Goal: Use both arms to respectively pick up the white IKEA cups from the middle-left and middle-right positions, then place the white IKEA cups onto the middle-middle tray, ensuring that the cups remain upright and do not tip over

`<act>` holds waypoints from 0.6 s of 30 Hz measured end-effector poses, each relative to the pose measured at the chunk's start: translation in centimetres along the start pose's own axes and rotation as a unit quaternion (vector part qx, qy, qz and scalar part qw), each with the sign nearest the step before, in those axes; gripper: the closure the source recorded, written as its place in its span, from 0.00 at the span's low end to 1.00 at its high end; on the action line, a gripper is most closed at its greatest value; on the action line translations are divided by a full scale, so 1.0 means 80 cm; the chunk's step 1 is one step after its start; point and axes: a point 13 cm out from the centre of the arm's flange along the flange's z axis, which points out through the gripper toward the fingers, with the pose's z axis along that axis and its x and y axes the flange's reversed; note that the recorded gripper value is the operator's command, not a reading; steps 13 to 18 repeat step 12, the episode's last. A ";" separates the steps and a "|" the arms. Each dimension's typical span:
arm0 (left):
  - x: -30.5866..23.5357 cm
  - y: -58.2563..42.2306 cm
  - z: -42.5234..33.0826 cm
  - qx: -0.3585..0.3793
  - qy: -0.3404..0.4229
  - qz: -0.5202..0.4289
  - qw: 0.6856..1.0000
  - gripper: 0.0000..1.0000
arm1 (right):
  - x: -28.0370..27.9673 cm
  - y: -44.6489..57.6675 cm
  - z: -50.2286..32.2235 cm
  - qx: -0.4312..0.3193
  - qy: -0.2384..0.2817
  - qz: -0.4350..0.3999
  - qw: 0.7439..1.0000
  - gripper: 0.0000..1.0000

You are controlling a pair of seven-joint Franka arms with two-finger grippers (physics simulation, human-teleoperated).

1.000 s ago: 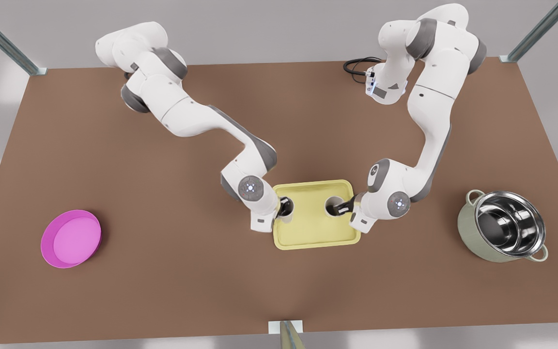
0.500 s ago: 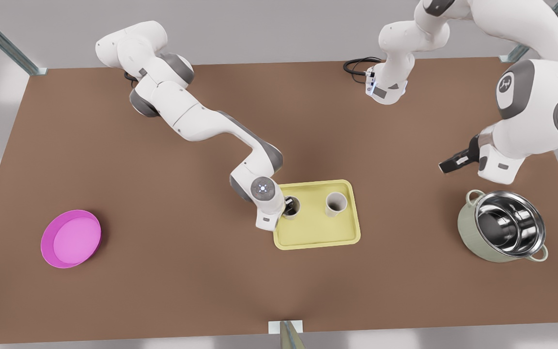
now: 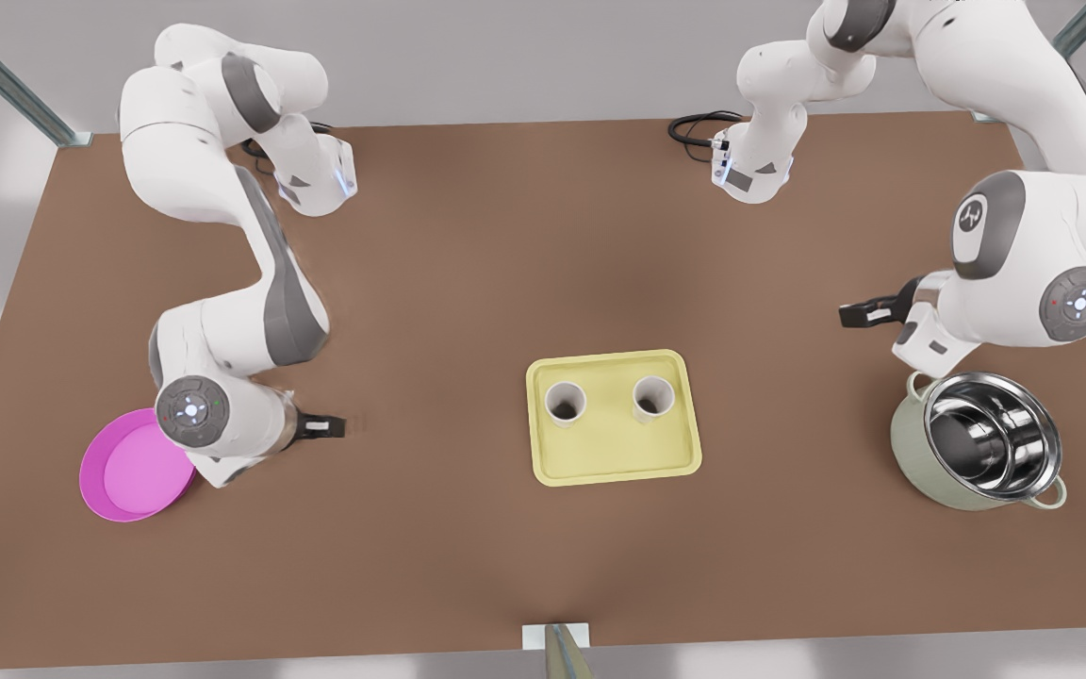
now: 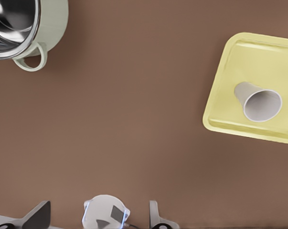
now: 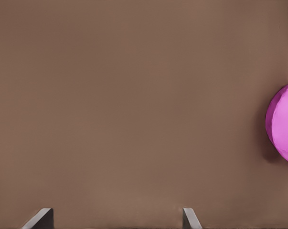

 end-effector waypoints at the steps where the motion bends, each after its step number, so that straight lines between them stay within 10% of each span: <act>1: 0.000 -0.001 0.001 0.001 0.002 0.005 1.000 0.00 | -0.002 -0.037 0.003 0.017 0.009 0.021 1.000 0.00; 18: -0.003 -0.003 0.001 0.003 -0.001 0.047 0.999 0.00 | 0.155 -0.160 -0.158 -0.008 -0.028 0.071 0.997 0.00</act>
